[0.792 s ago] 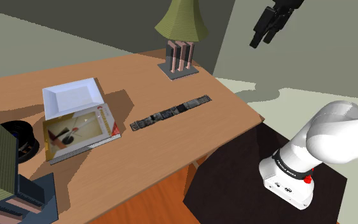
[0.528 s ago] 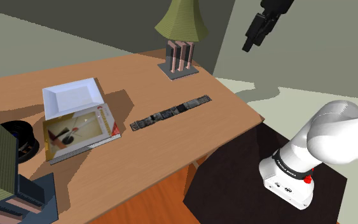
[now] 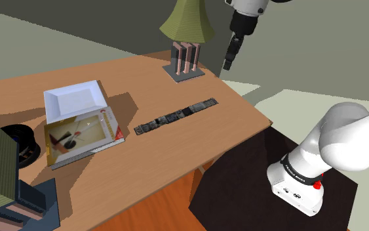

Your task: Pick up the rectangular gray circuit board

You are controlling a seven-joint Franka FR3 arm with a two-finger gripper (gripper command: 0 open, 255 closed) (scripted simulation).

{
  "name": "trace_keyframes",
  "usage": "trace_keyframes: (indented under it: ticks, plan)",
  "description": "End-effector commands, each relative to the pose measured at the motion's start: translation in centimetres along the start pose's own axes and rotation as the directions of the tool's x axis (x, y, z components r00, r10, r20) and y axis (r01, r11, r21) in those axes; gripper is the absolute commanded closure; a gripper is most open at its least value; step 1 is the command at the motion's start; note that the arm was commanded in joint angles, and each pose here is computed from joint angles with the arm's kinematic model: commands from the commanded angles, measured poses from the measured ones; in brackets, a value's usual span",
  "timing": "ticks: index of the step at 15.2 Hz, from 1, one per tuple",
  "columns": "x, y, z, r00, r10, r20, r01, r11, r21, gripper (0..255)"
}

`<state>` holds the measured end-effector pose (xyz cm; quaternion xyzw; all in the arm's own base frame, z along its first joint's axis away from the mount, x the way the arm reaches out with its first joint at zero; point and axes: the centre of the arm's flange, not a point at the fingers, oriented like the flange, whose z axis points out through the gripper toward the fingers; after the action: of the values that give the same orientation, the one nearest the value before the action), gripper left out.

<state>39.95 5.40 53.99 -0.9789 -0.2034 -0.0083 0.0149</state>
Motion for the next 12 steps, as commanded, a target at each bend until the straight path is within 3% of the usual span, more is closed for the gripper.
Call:
trace_keyframes:
  ticks: [1,3,6,9,12]
  plan:
    - [1.9,-0.1,1.9,0.996,-0.092,0.018,0.092,0.996,-0.002,0]
    - [3.8,-0.7,3.9,0.983,-0.179,0.036,0.18,0.984,-0.002,0]
    - [6.5,-1.9,6.9,0.95,-0.307,0.062,0.308,0.951,0.0,0]
    - [9.0,-3.4,10.1,0.899,-0.43,0.089,0.431,0.902,0.007,0]
    - [11.2,-5.2,13.3,0.831,-0.544,0.114,0.546,0.838,0.016,0]
